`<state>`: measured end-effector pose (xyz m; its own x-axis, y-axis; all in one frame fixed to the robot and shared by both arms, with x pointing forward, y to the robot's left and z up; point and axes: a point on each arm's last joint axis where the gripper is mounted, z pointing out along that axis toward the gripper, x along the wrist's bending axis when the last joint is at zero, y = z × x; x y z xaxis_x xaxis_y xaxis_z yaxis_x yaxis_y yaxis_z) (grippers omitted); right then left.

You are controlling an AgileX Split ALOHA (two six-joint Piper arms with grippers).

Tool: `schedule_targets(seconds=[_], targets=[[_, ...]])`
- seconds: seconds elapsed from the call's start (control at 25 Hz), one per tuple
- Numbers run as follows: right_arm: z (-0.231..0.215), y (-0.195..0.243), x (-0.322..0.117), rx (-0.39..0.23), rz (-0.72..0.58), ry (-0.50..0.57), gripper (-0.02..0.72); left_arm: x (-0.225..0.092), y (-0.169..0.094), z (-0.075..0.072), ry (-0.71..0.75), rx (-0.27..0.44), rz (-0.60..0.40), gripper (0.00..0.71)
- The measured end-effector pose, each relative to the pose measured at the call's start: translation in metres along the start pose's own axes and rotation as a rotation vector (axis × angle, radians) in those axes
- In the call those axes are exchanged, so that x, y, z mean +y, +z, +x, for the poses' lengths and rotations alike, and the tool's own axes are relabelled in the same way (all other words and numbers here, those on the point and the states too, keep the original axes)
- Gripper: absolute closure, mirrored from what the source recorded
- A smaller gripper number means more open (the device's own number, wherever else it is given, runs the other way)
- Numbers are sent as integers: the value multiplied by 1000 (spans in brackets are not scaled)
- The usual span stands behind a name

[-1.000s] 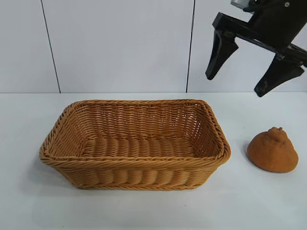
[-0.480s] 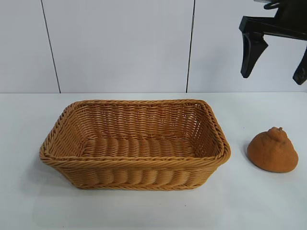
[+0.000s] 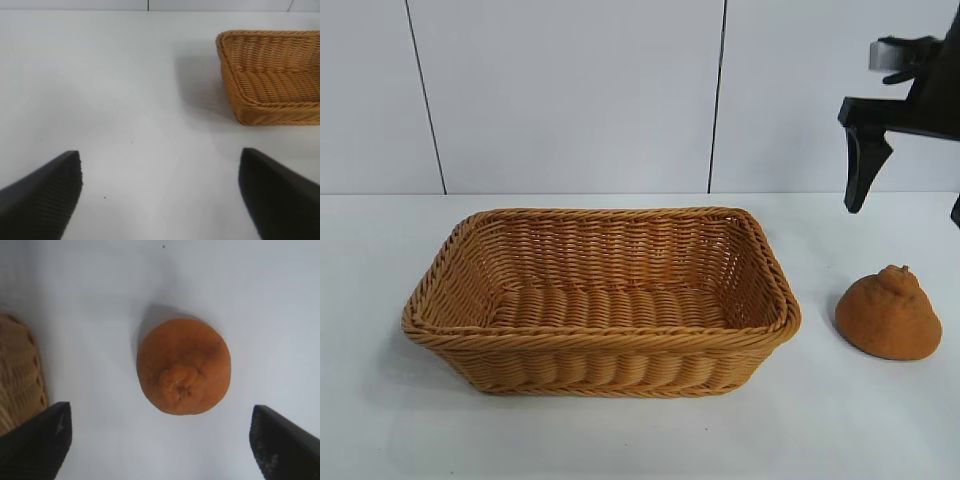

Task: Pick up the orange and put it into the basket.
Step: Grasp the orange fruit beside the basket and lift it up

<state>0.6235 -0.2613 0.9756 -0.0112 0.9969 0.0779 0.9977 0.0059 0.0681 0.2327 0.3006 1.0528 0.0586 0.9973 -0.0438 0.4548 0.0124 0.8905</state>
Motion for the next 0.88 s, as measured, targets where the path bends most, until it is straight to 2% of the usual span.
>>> schedule_targets(seconds=[0.28, 0.4, 0.48, 0.6, 0.8, 0.88], targets=[[-6, 66, 4, -22, 138, 4, 42, 0, 0, 0, 0, 0, 0, 101], [-7, 80, 4, -31, 173, 1, 43, 0, 0, 0, 0, 0, 0, 101], [-8, 81, 4, -33, 174, 0, 76, 0, 0, 0, 0, 0, 0, 101], [-9, 82, 4, -44, 166, -8, 209, 0, 0, 0, 0, 0, 0, 101], [-9, 79, 2, -54, 184, -14, 628, 0, 0, 0, 0, 1, 1, 101], [-9, 72, 2, -53, 175, -20, 649, 0, 0, 0, 0, 1, 1, 101]])
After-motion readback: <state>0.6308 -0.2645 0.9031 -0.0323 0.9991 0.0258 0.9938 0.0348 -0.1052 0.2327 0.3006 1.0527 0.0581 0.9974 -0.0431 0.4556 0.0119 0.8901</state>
